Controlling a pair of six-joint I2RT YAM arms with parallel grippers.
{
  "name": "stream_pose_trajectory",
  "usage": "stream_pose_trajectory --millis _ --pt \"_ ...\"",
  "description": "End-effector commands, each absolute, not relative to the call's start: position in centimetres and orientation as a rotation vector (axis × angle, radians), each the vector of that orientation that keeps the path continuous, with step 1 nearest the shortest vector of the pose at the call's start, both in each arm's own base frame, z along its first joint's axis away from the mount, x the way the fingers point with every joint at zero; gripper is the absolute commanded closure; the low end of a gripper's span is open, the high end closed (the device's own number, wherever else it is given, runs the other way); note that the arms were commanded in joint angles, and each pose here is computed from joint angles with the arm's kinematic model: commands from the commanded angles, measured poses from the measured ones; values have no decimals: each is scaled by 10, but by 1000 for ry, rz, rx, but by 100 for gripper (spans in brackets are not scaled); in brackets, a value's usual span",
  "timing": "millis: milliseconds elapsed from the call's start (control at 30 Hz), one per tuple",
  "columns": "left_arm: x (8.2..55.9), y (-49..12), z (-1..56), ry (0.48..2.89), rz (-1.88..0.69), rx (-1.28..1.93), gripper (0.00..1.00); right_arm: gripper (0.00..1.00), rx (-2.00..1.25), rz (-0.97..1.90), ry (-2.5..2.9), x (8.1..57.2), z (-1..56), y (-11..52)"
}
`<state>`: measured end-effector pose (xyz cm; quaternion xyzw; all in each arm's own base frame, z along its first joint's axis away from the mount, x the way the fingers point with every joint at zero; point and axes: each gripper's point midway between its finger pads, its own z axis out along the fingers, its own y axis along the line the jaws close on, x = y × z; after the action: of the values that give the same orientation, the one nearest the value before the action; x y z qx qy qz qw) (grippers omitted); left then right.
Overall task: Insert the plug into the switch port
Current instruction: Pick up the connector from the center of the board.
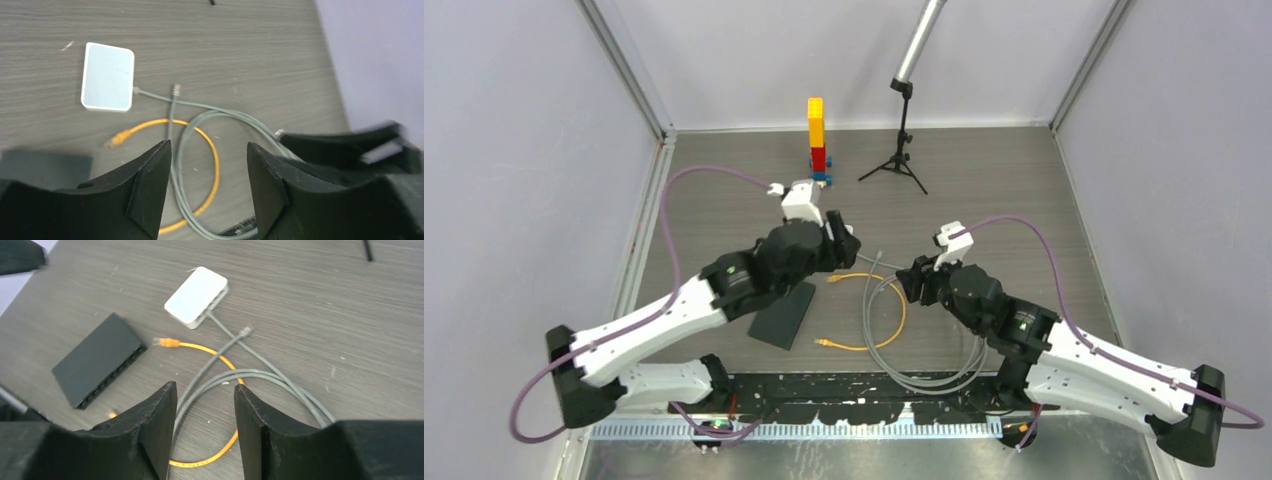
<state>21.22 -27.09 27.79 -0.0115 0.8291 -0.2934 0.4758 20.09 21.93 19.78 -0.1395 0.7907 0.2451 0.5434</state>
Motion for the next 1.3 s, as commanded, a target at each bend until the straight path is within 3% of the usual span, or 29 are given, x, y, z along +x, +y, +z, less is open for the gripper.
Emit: stream_pose_trajectory --millis 0,133,300,433,833,1267 --pt "249 -294 238 2123 -677 92 40 46 -17 544 1842 211 221 182" --pt "267 -332 196 2171 -661 253 40 45 4 536 1814 206 232 167" --pt "282 -360 124 2301 -545 394 51 45 -14 546 1799 201 235 162" --pt "287 -365 91 2352 -475 461 53 45 -40 559 1812 199 231 166" --pt "300 -361 65 2364 -334 523 53 45 -104 566 1822 197 228 172" --pt "306 -351 30 2444 -250 513 61 45 -138 578 1834 194 225 177"
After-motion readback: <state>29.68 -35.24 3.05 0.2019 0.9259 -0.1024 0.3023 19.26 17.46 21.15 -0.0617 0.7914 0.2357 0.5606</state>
